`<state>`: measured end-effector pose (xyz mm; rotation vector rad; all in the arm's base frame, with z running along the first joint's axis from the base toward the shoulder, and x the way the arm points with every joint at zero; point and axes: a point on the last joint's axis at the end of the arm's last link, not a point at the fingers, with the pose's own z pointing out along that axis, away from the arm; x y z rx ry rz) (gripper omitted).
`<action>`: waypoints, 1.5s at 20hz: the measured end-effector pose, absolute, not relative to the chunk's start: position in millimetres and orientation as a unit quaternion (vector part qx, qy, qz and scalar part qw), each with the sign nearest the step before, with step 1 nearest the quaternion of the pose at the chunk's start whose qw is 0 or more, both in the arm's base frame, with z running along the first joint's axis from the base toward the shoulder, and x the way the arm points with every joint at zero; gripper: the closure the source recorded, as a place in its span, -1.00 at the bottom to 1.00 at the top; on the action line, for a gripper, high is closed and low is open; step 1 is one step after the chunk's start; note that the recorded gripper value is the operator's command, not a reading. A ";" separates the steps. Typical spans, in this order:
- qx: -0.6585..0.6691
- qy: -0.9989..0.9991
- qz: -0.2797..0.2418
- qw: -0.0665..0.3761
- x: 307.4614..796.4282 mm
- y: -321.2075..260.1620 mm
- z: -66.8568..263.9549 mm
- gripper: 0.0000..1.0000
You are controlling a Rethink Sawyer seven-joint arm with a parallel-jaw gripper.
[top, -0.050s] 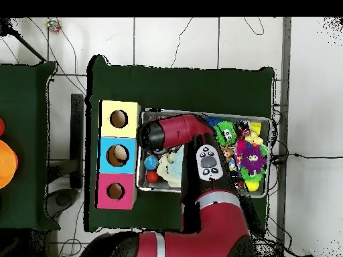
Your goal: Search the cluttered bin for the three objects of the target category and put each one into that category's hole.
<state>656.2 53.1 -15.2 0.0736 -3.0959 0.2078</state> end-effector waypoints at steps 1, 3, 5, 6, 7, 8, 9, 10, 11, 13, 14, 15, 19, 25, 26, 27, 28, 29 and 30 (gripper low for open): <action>0.024 -0.997 0.068 0.018 656.3 53.3 -14.5 -1.00; 0.025 -0.997 0.069 0.019 655.8 53.7 -14.5 -1.00; 0.029 -0.997 0.075 0.019 654.0 55.8 -14.2 -1.00; 0.030 -0.996 0.076 0.020 653.4 56.9 -13.9 -1.00; 0.032 -0.996 0.077 0.020 653.1 57.8 -13.6 -1.00; 0.033 -0.996 0.078 0.019 652.8 59.3 -13.0 -1.00; 0.034 -0.996 0.079 0.019 652.6 60.5 -12.5 -1.00; 0.036 -0.996 0.080 0.018 652.6 62.7 -11.3 -1.00; 0.038 -0.996 0.080 0.017 652.7 65.0 -9.7 -1.00; 0.042 -0.996 0.082 0.014 652.8 70.1 -5.1 -1.00; 0.045 -0.995 0.083 0.013 652.7 72.3 -2.5 -1.00; 0.048 -0.995 0.085 0.009 652.5 75.2 2.0 -1.00; 0.051 -0.995 0.090 0.000 653.7 76.7 12.7 -1.00; 0.049 -0.994 0.094 -0.011 658.2 71.4 20.9 -1.00; 0.048 -0.994 0.095 -0.011 658.5 70.9 21.3 -1.00; 0.048 -0.994 0.095 -0.012 658.7 70.5 21.5 -1.00; 0.047 -0.994 0.094 -0.012 658.8 69.2 21.4 -1.00; 0.046 -0.994 0.094 -0.011 658.8 68.1 21.2 -1.00; 0.045 -0.994 0.094 -0.011 658.8 67.0 20.9 -1.00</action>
